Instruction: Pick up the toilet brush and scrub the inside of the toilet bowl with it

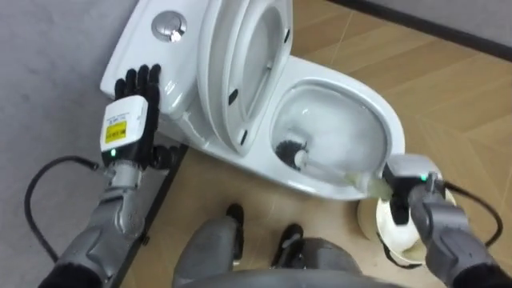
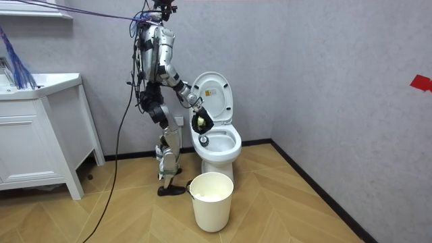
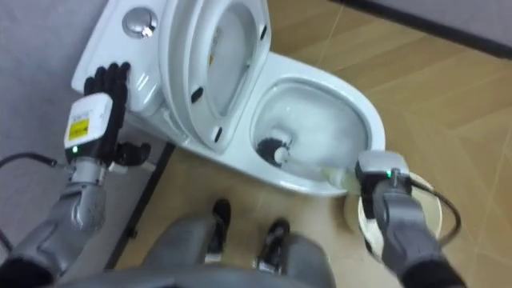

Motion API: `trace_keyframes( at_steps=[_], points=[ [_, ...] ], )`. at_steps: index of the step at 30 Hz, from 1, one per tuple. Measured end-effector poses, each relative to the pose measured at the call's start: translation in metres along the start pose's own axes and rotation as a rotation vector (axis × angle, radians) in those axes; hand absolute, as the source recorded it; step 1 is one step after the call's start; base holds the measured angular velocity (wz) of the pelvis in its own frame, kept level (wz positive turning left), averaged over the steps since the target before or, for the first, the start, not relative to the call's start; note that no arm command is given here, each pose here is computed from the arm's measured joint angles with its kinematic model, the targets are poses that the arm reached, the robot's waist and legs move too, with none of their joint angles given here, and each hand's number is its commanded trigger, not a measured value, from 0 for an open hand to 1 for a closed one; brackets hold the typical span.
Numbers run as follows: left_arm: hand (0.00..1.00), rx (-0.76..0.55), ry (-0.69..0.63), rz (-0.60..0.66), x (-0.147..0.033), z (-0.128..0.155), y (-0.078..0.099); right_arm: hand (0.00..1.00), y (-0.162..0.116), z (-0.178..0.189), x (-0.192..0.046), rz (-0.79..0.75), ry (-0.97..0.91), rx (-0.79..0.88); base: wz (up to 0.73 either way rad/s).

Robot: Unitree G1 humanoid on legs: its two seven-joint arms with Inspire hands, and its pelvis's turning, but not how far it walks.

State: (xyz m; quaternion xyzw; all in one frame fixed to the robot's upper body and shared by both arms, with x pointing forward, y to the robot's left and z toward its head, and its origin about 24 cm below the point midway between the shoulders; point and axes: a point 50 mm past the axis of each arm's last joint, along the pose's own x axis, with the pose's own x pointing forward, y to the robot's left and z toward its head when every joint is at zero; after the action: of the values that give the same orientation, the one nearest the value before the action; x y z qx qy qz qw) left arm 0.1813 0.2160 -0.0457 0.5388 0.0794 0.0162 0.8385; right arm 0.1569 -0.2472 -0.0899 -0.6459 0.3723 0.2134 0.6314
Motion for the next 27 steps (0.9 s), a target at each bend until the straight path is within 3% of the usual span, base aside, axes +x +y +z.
trace_keyframes(
  at_steps=[11, 20, 23, 27],
  points=[
    [0.00, -0.013, 0.159, -0.090, -0.057, -0.022, -0.020, 1.00, 0.046, 0.003, -0.015, 0.129, -0.005, 0.083, 0.03],
    [0.00, -0.025, 0.283, -0.116, -0.075, -0.042, -0.020, 1.00, 0.053, 0.002, -0.015, 0.191, 0.004, 0.158, 0.03],
    [0.00, -0.060, 0.346, -0.115, -0.079, -0.049, -0.022, 1.00, 0.055, -0.004, -0.014, 0.206, 0.018, 0.242, 0.04],
    [0.00, -0.040, 0.453, -0.182, -0.098, -0.065, -0.035, 1.00, 0.072, -0.013, -0.015, 0.237, 0.063, 0.387, 0.08]
  ],
)
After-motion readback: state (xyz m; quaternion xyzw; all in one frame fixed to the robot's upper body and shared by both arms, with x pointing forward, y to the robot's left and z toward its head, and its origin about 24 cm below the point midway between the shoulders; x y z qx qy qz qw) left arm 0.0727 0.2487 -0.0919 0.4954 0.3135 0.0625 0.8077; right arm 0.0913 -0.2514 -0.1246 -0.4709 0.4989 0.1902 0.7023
